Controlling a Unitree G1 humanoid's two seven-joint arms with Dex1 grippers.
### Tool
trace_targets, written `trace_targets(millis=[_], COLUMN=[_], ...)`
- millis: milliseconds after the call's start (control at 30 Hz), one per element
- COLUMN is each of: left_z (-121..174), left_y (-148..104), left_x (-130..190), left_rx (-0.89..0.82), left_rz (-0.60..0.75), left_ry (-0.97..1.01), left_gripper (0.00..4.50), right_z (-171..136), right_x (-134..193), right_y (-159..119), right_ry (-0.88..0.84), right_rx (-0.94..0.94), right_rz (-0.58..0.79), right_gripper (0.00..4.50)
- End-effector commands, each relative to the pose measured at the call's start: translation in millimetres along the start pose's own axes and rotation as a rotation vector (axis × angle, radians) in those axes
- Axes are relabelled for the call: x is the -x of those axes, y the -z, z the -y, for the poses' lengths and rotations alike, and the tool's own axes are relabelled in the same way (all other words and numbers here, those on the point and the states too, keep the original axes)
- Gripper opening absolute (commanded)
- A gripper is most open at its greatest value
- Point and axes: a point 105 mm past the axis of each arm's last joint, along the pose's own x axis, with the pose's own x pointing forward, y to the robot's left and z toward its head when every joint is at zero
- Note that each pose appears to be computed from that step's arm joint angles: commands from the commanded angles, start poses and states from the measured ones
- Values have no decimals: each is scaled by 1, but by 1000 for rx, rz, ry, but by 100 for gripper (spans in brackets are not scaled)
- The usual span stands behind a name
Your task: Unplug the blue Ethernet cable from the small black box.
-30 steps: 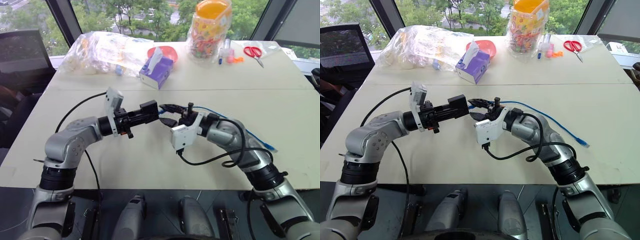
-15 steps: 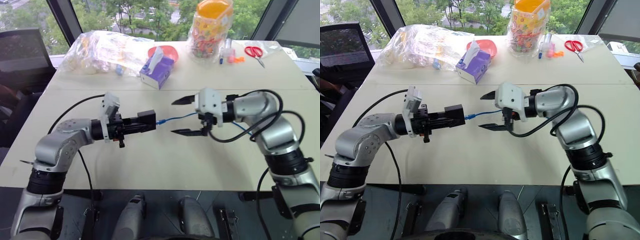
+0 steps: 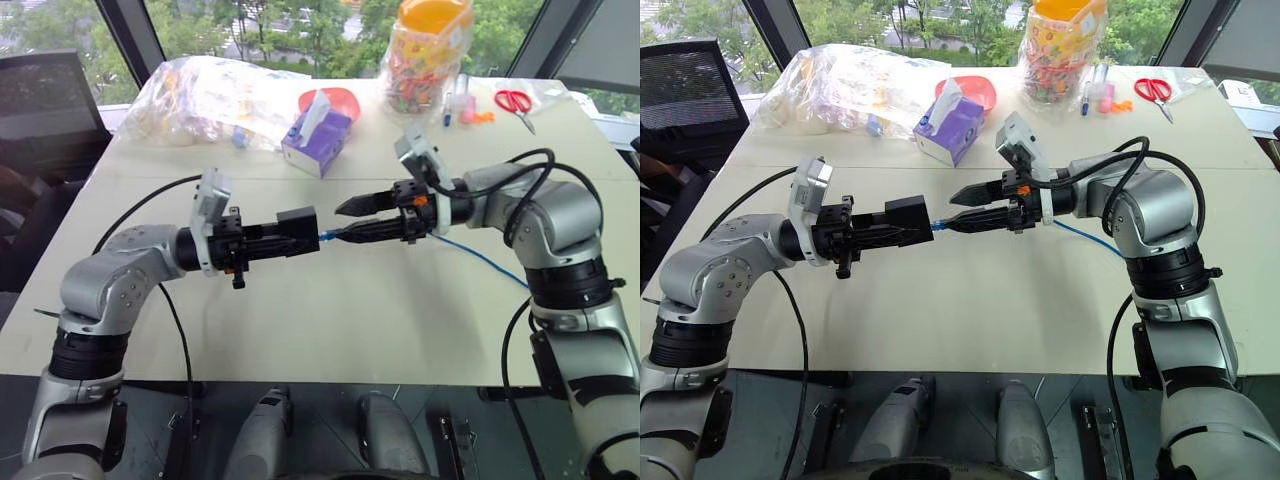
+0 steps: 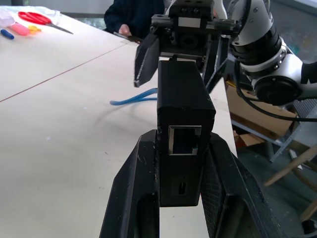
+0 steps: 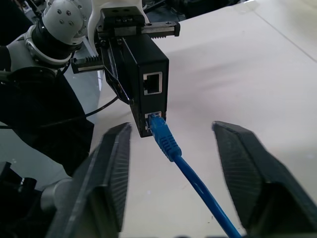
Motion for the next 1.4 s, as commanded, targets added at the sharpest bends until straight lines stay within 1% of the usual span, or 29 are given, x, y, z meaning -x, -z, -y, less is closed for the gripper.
trace_targets(millis=[33,133,233,300,367,767,833,867,900,1400], left_z=[6,6,6,6,7,7,7,7,7,10], left_y=[-14,-16,-16,-16,-16,-15,-16,-16,-16,-14], left_x=[0,0,0,-1,-2,-4,-4,-4,-4,-5], left_rx=[-48,-47,-49,-51,-51,-57,-58,-58,-58,-62], left_rz=[29,35,33,31,31,22,23,24,24,11], left_ry=[16,19,22,24,24,18,18,17,17,19], left_gripper=[50,50,50,50,50,50,50,50,50,50], right_z=[-10,-13,-14,-13,-13,-20,-19,-17,-16,-16], right_x=[-2,-8,-11,-12,-13,-13,-14,-15,-15,-16], right_y=[-7,-2,-2,-2,-2,-2,-2,0,1,-4], right_ry=[-46,-66,-70,-67,-66,-107,-93,-79,-70,-88], right_rx=[18,3,-1,-5,-7,-18,-5,4,4,9], right_rz=[11,3,8,10,10,18,15,2,-10,-4], right_gripper=[271,271,187,88,4,4,86,111,148,148])
